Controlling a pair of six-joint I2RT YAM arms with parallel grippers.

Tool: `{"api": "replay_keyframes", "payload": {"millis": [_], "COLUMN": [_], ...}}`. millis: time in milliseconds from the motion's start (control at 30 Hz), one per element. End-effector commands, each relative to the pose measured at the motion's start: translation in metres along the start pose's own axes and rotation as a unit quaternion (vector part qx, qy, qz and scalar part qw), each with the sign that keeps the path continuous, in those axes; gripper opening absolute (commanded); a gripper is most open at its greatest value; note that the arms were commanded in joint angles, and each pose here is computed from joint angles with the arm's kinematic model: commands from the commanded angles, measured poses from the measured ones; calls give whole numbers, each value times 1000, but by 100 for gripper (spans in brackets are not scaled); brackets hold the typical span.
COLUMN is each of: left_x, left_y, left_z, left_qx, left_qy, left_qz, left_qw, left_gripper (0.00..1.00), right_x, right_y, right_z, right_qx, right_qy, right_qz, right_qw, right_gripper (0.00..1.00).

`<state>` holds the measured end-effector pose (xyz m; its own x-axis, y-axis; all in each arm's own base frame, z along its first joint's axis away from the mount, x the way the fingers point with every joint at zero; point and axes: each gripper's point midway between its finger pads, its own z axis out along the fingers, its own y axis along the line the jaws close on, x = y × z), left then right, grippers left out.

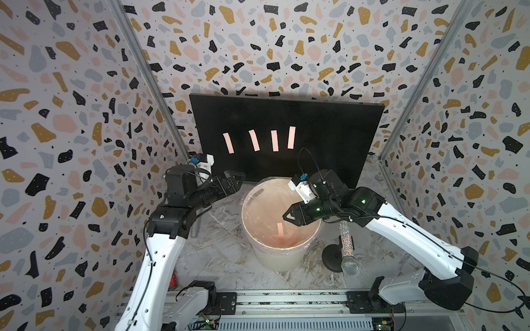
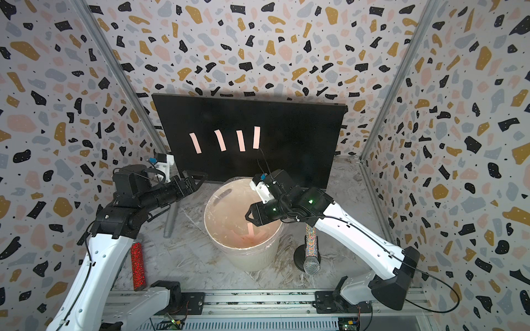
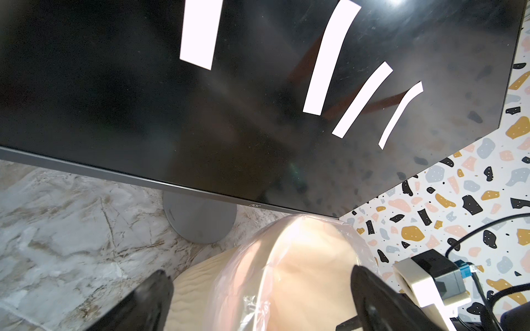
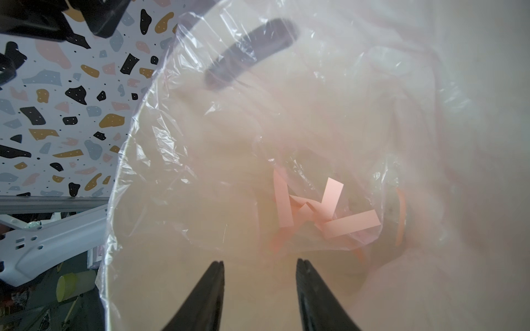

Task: Remove the sticky note from the monitor
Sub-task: Place the sticky note in the trash bin.

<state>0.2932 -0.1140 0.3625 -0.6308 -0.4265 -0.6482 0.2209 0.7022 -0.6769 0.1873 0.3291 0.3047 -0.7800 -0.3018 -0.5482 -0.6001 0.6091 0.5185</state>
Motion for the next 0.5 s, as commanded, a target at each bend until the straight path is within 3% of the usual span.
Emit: {"api": "replay_keyframes", "payload": {"millis": [0,267,367,467], "left_x": [-2,-1,-1,-1], "left_y": [-9,-7,-7,-7], "left_z": [-4,-3,-3,-3], "left_qx": [17,16,16,16], "left_qy": [-11,-10,-10,-10], "left_qz": [11,12,13,13], "left_qw": [1000,1000,1000,1000], "left_gripper": [100,100,99,100], "right_x": [-12,-32,-40,-50], "right_y": [8,13,16,17], "right_z": [-23,-44,-52,-60], "right_qx": [5,18,20,23], "right_qy": [-35,-79,-95,-112], "right_qz": [-20,-43,-50,-56], "right_qw": [999,996,994,992], "right_gripper": [54,88,97,100]}}
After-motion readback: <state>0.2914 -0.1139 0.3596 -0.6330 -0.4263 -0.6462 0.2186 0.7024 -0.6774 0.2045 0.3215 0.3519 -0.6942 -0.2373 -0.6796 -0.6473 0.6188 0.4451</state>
